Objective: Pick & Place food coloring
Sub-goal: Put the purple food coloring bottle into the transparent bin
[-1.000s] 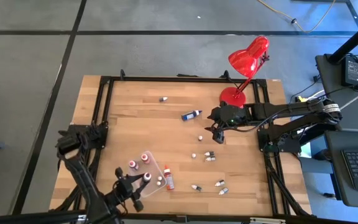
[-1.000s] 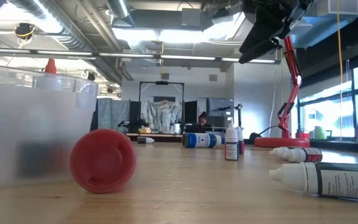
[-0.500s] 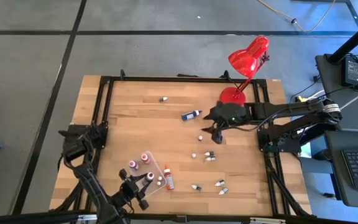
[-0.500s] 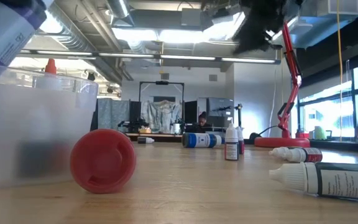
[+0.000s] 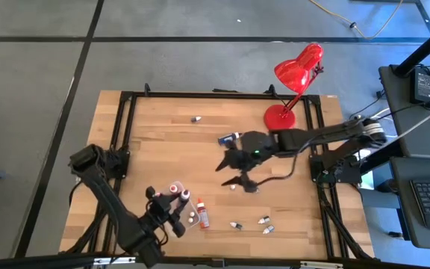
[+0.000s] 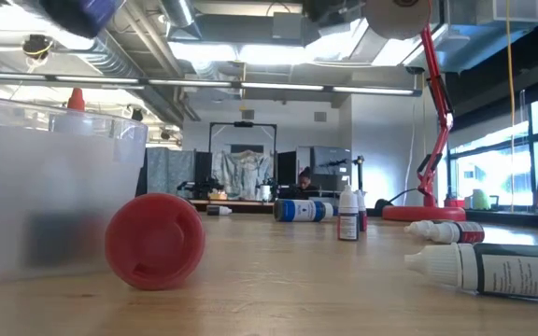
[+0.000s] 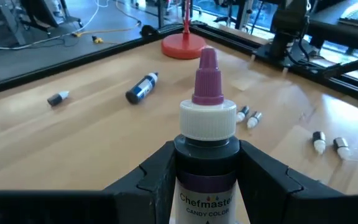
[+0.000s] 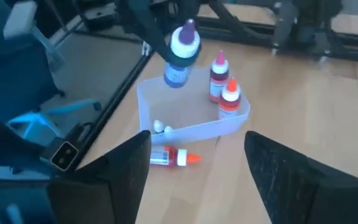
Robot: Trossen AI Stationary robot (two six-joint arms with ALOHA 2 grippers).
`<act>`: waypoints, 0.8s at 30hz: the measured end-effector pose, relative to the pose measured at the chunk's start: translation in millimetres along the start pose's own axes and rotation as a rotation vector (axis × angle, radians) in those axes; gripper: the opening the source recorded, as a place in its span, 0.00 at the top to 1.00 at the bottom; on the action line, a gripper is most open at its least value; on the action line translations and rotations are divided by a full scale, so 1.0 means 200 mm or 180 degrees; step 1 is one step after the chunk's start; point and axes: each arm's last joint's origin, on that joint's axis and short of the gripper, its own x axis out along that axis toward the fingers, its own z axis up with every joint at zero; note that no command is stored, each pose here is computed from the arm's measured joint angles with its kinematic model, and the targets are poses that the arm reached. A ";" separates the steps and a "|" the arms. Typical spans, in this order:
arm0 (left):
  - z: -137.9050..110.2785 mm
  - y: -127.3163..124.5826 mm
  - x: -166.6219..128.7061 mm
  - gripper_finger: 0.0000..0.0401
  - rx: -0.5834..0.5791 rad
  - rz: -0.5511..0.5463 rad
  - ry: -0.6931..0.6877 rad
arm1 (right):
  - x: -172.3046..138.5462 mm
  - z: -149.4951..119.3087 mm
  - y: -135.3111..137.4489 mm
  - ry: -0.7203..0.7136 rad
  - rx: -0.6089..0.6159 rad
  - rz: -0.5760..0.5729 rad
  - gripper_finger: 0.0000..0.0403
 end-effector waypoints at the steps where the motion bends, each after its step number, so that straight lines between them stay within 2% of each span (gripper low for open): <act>1: 0.02 0.00 0.00 0.65 0.0018 -0.0006 0.0039 | 0.02 0.03 -0.01 0.0060 -0.0039 -0.0003 0.35; 5: 0.07 0.00 0.01 0.64 0.0044 -0.0032 0.0185 | 0.11 0.13 -0.05 0.0232 -0.0066 -0.0070 0.35; 11: 0.12 0.01 0.03 0.64 0.0130 -0.0039 0.0188 | 0.19 0.26 -0.05 0.0077 -0.0127 -0.0021 0.35; 16: 0.15 0.01 0.05 0.64 0.0276 -0.0004 0.0112 | 0.29 0.27 -0.04 0.0083 -0.0179 0.0374 0.35; 24: 0.16 0.02 0.07 0.64 0.0335 0.0021 0.0069 | 0.37 0.27 -0.03 -0.0026 -0.0203 0.0352 0.35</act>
